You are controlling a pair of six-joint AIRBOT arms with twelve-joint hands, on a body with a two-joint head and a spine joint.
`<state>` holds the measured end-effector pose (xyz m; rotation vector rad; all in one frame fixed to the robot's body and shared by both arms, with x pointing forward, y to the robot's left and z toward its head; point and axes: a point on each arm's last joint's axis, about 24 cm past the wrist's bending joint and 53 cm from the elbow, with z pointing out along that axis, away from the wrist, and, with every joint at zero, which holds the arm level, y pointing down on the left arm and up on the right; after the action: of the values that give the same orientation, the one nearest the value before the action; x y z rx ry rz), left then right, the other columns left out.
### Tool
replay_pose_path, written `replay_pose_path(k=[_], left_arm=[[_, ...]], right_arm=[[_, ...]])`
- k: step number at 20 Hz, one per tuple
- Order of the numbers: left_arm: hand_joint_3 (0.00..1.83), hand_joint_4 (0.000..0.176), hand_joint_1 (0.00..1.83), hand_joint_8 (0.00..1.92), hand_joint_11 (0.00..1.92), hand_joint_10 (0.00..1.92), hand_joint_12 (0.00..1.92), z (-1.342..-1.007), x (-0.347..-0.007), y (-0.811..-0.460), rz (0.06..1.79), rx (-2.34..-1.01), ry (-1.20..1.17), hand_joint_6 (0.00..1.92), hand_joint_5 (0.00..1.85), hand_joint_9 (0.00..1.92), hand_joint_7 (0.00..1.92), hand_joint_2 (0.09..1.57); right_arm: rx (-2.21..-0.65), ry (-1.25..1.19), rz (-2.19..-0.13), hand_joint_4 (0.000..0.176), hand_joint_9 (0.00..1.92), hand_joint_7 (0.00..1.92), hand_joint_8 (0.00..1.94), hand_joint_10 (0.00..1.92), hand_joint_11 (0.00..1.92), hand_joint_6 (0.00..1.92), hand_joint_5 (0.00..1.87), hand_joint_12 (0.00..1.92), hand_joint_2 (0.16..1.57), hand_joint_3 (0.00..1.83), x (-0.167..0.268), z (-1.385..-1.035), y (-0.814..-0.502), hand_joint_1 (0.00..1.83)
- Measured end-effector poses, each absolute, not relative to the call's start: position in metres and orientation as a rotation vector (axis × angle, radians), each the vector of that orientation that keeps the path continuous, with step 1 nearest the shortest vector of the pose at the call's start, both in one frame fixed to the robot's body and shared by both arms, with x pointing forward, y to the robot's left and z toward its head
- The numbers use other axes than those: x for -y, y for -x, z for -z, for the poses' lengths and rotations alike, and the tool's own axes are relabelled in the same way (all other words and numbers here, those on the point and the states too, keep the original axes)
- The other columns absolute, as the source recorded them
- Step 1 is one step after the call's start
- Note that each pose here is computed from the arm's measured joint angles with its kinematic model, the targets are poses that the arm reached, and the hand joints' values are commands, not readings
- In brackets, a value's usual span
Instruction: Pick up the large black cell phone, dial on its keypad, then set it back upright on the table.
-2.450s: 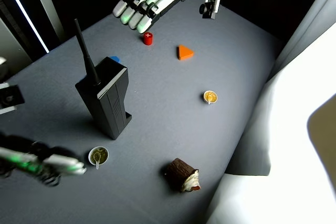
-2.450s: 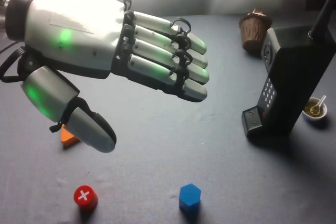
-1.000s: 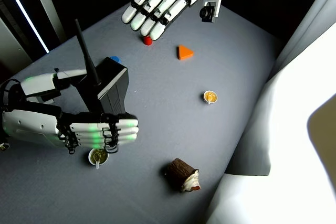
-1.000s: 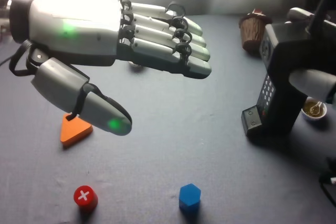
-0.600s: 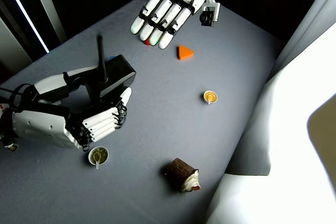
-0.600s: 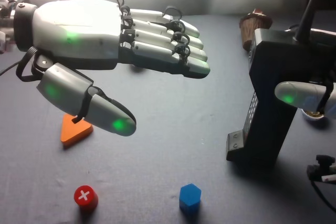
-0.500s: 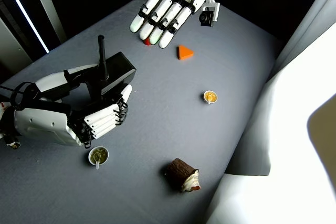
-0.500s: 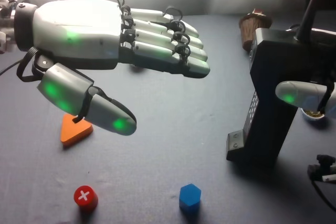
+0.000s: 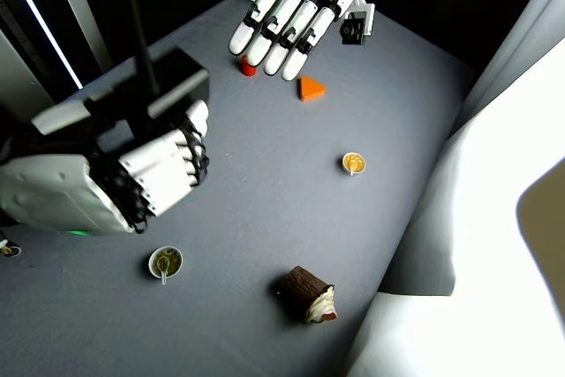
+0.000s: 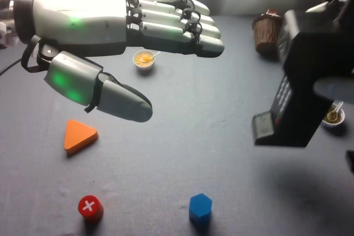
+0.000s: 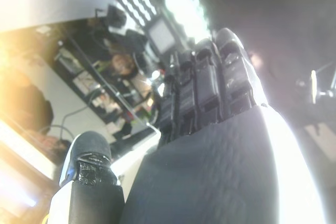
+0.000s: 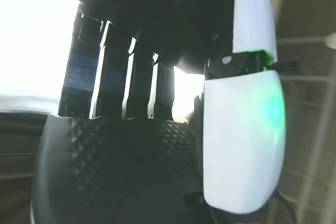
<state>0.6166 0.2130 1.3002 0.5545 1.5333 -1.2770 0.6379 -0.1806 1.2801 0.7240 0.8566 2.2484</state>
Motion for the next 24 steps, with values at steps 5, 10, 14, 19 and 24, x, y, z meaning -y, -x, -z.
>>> replay_pose_path(k=[5, 10, 14, 19, 24], left_arm=[[0.0, 0.027, 0.76, 0.02, 0.4, 1.02, 1.62, -1.298, -0.214, -0.621, 1.28, -1.555, -0.52, 0.0, 0.32, 0.68, 0.76, 1.21], [0.01, 0.031, 1.29, 1.58, 0.82, 1.91, 1.92, -1.297, -0.211, -0.622, 1.285, -1.563, -0.508, 0.01, 0.13, 0.83, 0.65, 1.29], [0.01, 0.028, 1.29, 1.69, 0.96, 1.92, 1.92, -1.297, -0.21, -0.621, 1.289, -1.563, -0.509, 0.0, 0.07, 0.92, 0.59, 1.32], [0.0, 0.008, 1.32, 1.6, 0.99, 1.92, 1.92, -1.295, -0.206, -0.623, 1.298, -1.58, -0.483, 0.01, 0.04, 0.98, 0.66, 1.28], [0.0, 0.0, 1.31, 1.6, 0.97, 1.92, 1.92, -1.289, -0.201, -0.625, 1.282, -1.602, -0.477, 0.0, 0.01, 0.97, 0.66, 1.28]], right_arm=[[-0.77, -0.756, -2.197, 0.0, 0.93, 0.97, 0.97, 1.31, 1.0, 0.86, 0.93, 1.14, 1.12, 0.0, 0.208, -1.283, -0.642, 1.38], [-0.736, -0.756, -2.182, 0.0, 0.9, 0.98, 0.95, 1.32, 0.94, 0.88, 0.93, 1.13, 1.12, 0.0, 0.215, -1.285, -0.64, 1.38], [-0.727, -0.756, -2.194, 0.0, 0.95, 1.02, 0.87, 1.26, 0.98, 0.83, 0.98, 1.11, 1.1, 0.0, 0.21, -1.286, -0.636, 1.38], [-0.707, -0.75, -2.209, 0.0, 0.92, 0.98, 0.95, 1.31, 0.96, 0.89, 0.92, 1.13, 1.12, 0.0, 0.206, -1.291, -0.633, 1.38], [-0.686, -0.746, -2.236, 0.0, 0.95, 1.0, 0.9, 1.29, 1.06, 0.8, 0.97, 1.13, 1.1, 0.0, 0.199, -1.295, -0.628, 1.38]])
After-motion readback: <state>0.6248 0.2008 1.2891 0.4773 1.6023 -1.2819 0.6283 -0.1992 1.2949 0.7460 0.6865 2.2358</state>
